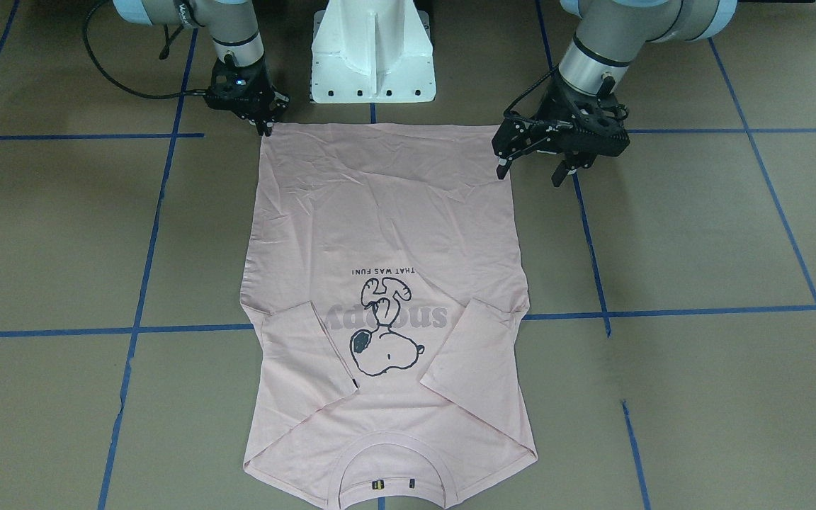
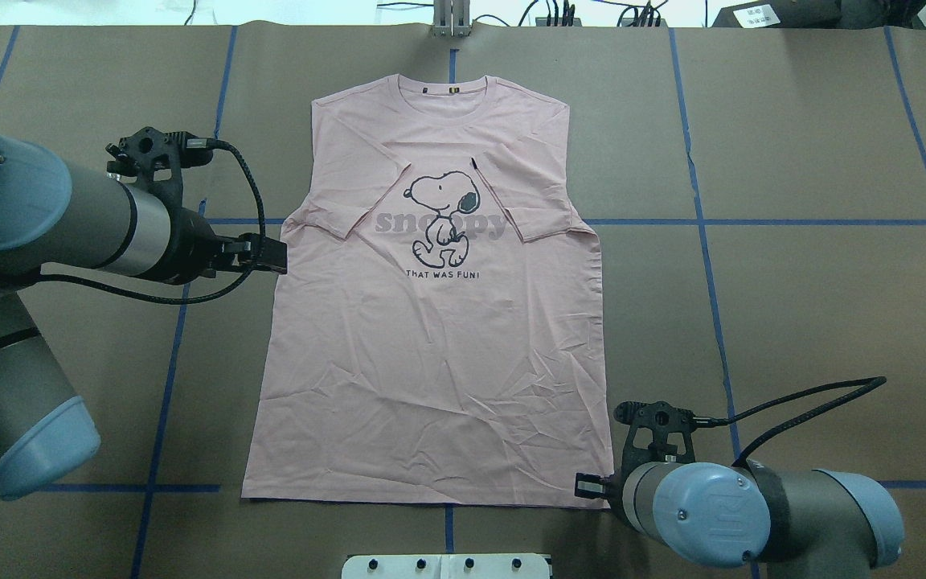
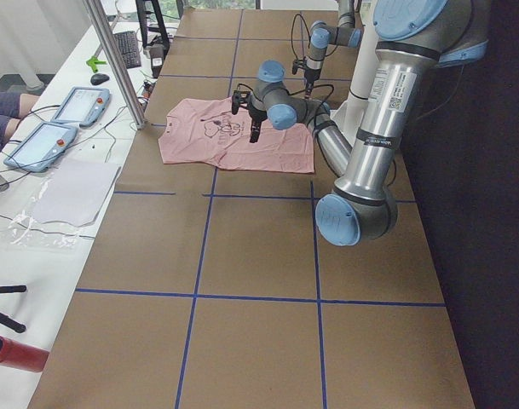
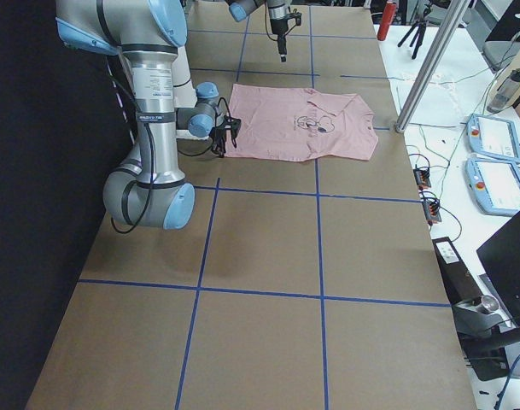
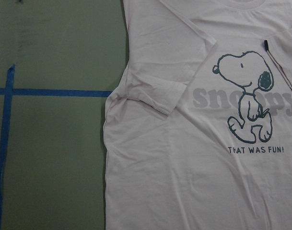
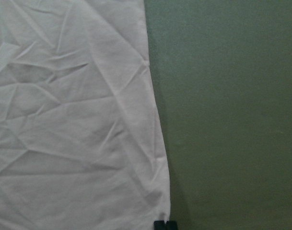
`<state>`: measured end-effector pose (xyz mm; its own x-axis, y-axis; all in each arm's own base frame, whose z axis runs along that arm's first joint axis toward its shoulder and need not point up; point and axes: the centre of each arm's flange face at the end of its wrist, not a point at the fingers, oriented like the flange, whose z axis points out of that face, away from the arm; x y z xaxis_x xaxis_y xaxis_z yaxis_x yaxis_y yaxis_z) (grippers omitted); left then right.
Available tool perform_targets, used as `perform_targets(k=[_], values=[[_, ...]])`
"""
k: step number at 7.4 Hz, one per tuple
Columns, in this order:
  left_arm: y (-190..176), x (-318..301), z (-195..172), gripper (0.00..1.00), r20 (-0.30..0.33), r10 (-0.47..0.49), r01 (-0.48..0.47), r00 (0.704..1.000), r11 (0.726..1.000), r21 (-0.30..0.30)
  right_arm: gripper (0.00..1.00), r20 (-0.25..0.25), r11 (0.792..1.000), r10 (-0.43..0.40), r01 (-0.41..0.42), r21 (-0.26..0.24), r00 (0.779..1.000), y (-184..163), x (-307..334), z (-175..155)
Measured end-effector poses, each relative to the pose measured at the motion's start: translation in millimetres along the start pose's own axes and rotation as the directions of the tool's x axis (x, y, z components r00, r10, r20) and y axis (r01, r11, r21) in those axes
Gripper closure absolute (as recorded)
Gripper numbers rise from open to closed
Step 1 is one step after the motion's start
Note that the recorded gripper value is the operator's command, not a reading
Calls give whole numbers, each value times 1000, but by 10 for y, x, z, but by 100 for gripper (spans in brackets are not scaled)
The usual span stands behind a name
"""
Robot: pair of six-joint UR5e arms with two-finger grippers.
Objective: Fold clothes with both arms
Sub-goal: 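Move the left gripper to the other hem corner nearest the robot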
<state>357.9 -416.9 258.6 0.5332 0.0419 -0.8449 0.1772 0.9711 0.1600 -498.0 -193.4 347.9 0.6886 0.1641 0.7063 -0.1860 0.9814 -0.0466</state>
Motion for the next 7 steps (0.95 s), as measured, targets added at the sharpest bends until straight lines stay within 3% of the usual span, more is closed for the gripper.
perform_targets(k=[3,4,5,7], values=[[8,-54,70,0,15,-15,15,1000,1000,-10,100,15,1000,8,-8,-2,1000,-36,-24,-78],[74,-160,152,0,37,-69,70,997,997,-24,100,23,1000,11,-11,-1,1000,-60,-35,-122],[261,-233,268,0,61,-161,164,985,986,-40,100,35,1000,16,-16,-2,999,-92,-49,-188],[981,-208,625,1,135,-301,310,944,949,-49,100,54,1000,24,-24,-9,998,-168,-63,-300]])
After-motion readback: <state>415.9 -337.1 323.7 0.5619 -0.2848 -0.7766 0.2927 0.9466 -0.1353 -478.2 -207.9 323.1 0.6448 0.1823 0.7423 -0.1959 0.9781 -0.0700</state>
